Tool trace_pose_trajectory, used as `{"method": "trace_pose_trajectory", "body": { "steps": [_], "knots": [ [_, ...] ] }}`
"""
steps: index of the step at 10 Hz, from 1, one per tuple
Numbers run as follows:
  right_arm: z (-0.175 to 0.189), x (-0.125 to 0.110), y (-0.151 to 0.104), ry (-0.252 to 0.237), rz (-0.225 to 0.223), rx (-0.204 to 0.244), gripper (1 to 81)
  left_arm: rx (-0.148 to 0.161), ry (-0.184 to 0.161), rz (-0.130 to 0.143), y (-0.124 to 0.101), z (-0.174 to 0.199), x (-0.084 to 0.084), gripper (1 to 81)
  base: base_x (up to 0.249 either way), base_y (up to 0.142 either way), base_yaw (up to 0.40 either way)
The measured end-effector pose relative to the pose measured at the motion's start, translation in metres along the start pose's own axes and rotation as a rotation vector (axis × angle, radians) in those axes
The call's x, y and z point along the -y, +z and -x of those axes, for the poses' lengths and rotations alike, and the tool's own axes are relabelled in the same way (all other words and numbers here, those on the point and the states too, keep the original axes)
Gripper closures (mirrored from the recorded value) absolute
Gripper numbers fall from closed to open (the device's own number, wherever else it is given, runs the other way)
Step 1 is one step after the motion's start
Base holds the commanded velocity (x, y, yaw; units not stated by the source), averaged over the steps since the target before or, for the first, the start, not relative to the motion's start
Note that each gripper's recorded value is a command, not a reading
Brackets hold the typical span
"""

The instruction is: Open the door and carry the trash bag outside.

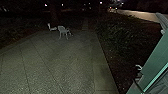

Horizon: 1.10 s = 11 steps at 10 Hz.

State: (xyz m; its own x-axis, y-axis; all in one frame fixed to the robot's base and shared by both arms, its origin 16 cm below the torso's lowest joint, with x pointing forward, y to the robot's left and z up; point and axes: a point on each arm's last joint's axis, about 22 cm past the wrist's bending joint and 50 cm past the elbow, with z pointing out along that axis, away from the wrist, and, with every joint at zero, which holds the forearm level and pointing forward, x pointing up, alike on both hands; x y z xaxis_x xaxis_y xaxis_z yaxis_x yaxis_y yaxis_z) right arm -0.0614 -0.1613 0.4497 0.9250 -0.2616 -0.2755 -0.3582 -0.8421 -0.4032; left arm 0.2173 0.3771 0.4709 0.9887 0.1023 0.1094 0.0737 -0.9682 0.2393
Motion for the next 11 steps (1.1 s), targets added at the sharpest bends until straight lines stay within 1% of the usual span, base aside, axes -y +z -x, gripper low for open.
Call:
{"method": "trace_pose_trajectory", "body": {
  "steps": [1,2,3,4,5,6,7,8,10,11],
  "knots": [
    [0.0,0.001,0.0,0.0,-0.001,-0.001,1.0,-0.029,-0.017,-0.028,-0.012,-0.022,0.022,81.1,0.0,0.0,0.0],
    [-0.001,0.0,0.0,0.0,-0.001,0.0,1.0,-0.047,-0.035,-0.05,-0.025,-0.038,0.041,81.1,0.0,0.0,0.0],
    [-0.001,0.0,0.0,-0.001,0.001,-0.001,1.0,-0.047,-0.049,-0.068,-0.035,-0.045,0.057,81.1,0.0,0.0,0.0],
    [-0.001,-0.001,0.0,-0.001,0.002,-0.001,1.0,-0.038,-0.052,-0.08,-0.042,-0.046,0.068,1.0,0.0,0.0,0.0],
    [-0.001,-0.001,0.0,-0.001,0.002,-0.002,1.0,-0.037,-0.072,-0.079,-0.042,-0.046,0.069,1.0,0.0,0.0,0.0],
    [-0.001,-0.001,0.0,-0.001,0.002,-0.001,1.0,-0.031,-0.07,-0.068,-0.039,-0.045,0.062,1.0,0.0,0.0,0.0],
    [-0.001,-0.001,0.0,-0.001,0.002,-0.002,1.0,-0.025,-0.066,-0.053,-0.034,-0.044,0.052,1.0,0.0,0.0,0.0],
    [-0.001,-0.002,0.0,0.0,0.004,-0.002,1.0,-0.023,-0.062,-0.045,-0.031,-0.044,0.045,1.0,0.0,0.0,0.0],
    [-0.001,-0.006,-0.001,0.0,0.012,-0.005,1.0,-0.019,-0.06,-0.037,-0.027,-0.039,0.038,1.0,0.0,0.0,0.0],
    [-0.004,-0.006,-0.001,-0.005,0.013,-0.017,1.0,-0.013,-0.054,-0.024,-0.023,-0.029,0.027,1.0,0.0,0.0,0.0]
  ]
}}
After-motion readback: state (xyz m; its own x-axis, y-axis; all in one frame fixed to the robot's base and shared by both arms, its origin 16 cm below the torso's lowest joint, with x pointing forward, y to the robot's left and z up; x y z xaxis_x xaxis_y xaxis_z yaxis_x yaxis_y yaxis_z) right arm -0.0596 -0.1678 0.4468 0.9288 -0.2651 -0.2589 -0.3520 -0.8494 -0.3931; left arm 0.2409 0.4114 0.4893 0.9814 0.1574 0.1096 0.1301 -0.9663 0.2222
